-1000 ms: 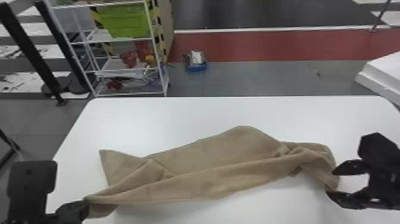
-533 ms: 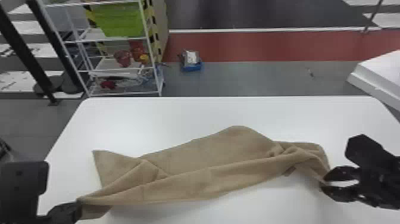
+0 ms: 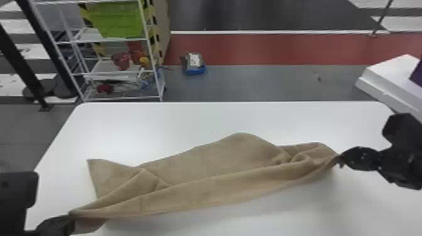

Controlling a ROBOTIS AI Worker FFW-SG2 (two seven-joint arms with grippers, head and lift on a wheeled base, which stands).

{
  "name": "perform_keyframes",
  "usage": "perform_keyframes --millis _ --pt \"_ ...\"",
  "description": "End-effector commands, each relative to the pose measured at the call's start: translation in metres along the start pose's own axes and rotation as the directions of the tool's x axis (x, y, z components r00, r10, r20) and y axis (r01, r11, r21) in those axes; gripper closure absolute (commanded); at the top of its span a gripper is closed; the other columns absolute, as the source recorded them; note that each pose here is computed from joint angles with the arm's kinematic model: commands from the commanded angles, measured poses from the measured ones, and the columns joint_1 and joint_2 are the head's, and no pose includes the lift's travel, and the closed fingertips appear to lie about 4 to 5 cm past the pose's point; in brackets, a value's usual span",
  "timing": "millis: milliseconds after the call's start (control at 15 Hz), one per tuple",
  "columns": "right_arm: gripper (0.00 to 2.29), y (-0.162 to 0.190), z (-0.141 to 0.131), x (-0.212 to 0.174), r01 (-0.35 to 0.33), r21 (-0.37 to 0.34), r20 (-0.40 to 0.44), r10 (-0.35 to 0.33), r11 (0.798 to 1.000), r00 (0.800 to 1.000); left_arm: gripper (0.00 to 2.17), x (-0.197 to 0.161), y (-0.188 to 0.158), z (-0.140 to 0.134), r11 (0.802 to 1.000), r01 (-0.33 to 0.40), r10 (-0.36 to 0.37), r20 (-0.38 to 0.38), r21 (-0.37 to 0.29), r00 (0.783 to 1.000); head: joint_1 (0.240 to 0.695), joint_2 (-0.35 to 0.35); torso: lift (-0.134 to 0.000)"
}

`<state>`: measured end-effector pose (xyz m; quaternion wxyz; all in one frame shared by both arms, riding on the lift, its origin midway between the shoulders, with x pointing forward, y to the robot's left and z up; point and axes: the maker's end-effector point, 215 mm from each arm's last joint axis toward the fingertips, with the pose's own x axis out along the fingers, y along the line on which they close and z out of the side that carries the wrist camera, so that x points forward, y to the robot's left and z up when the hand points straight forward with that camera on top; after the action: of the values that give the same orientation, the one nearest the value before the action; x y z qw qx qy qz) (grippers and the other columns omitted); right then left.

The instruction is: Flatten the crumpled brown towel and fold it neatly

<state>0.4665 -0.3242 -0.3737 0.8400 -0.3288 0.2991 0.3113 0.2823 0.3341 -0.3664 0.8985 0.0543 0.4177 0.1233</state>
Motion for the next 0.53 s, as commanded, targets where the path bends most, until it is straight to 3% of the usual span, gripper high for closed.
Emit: perform_keyframes --millis 0,133,200,333,467 --pt "1.33 -0.037 0.05 -0.032 0.054 0.014 0.227 -0.055 0.998 0.972 1.79 0.0 0.0 -0.001 1.0 0.0 0.0 -0.004 0.0 1.0 0.695 0.016 -0.124" --pt "1.33 -0.055 0.071 -0.057 0.076 0.011 0.338 -0.075 0.997 0.938 1.79 0.0 0.001 -0.002 1.0 -0.006 0.006 -0.007 0.0 1.0 0.695 0.018 -0.124" --pt "1.33 -0.05 0.069 -0.063 0.049 -0.039 0.338 -0.033 0.998 0.941 1.79 0.0 0.001 -0.004 1.0 -0.006 0.006 -0.01 0.001 1.0 0.695 0.022 -0.124" --pt "1.32 0.001 0.053 -0.059 -0.108 -0.155 0.284 0.149 0.982 0.947 1.79 0.001 0.002 -0.007 1.0 -0.008 0.008 -0.017 0.002 1.0 0.695 0.029 -0.124" --pt "1.32 0.026 0.03 -0.053 -0.135 -0.257 0.2 0.189 0.957 0.961 1.79 0.001 0.004 -0.007 1.0 -0.012 0.012 -0.017 0.003 1.0 0.695 0.045 -0.124"
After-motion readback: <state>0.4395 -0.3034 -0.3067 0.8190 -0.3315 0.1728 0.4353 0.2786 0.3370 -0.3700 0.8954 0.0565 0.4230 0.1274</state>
